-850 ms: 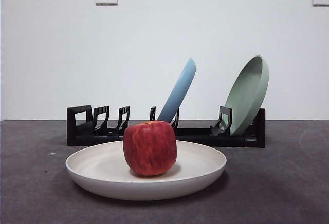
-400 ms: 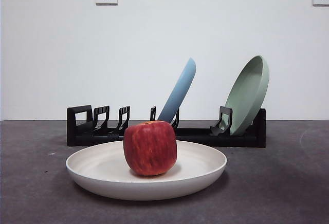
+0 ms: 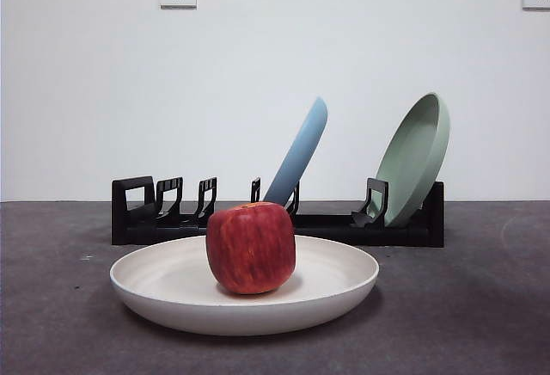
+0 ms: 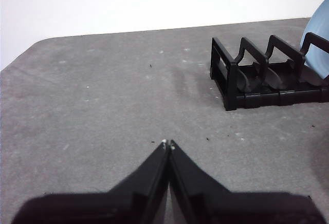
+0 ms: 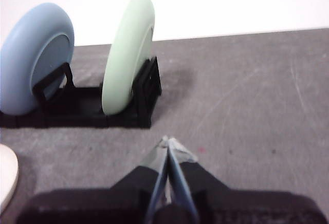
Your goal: Take the yellow plate from the plate rack,put the plate on the table,take the apple from the table,put the apple in the plate
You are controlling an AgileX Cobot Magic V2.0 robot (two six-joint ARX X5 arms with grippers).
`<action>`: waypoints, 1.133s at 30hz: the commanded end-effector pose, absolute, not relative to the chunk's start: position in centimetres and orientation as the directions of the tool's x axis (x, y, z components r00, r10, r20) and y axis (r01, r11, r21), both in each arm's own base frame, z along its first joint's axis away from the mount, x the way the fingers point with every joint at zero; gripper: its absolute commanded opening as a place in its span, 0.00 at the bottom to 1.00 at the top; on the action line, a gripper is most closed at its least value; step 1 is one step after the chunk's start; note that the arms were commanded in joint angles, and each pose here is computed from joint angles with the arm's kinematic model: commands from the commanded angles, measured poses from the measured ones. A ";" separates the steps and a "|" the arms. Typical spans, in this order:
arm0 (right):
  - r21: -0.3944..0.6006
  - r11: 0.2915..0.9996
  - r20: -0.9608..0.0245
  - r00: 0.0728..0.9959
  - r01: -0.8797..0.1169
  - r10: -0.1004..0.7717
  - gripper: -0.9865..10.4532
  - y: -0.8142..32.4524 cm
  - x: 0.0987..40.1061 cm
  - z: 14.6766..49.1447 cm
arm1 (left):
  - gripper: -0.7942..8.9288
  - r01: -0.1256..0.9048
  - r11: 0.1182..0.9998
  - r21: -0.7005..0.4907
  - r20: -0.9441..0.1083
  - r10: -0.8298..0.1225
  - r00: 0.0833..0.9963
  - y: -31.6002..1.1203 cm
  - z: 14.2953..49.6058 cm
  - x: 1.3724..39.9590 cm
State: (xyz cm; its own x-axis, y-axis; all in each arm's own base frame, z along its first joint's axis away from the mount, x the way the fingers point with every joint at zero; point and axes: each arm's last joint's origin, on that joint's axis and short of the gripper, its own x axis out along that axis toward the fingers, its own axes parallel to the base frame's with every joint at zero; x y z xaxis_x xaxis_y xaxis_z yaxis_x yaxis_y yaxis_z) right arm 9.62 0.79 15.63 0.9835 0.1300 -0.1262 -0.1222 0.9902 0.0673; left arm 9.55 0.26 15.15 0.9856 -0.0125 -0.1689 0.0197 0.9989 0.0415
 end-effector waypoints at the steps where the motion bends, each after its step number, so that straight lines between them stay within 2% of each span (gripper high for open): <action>1: 0.099 0.989 -0.159 0.979 -0.110 0.125 0.09 0.8 9.6 15.0 | 0.08 0.016 0.999 0.035 -0.178 -0.010 0.984 0.3 14.7 9.6; 13: 0.105 0.990 -0.195 0.975 -0.090 0.109 0.09 0.7 9.6 14.7 | 0.08 0.016 0.999 0.035 -0.178 -0.010 0.984 0.3 14.7 9.6; 34: 0.105 0.990 -0.195 0.975 -0.090 0.109 0.09 0.7 9.6 14.7 | 0.08 0.016 0.999 0.035 -0.178 -0.010 0.984 0.3 14.7 9.6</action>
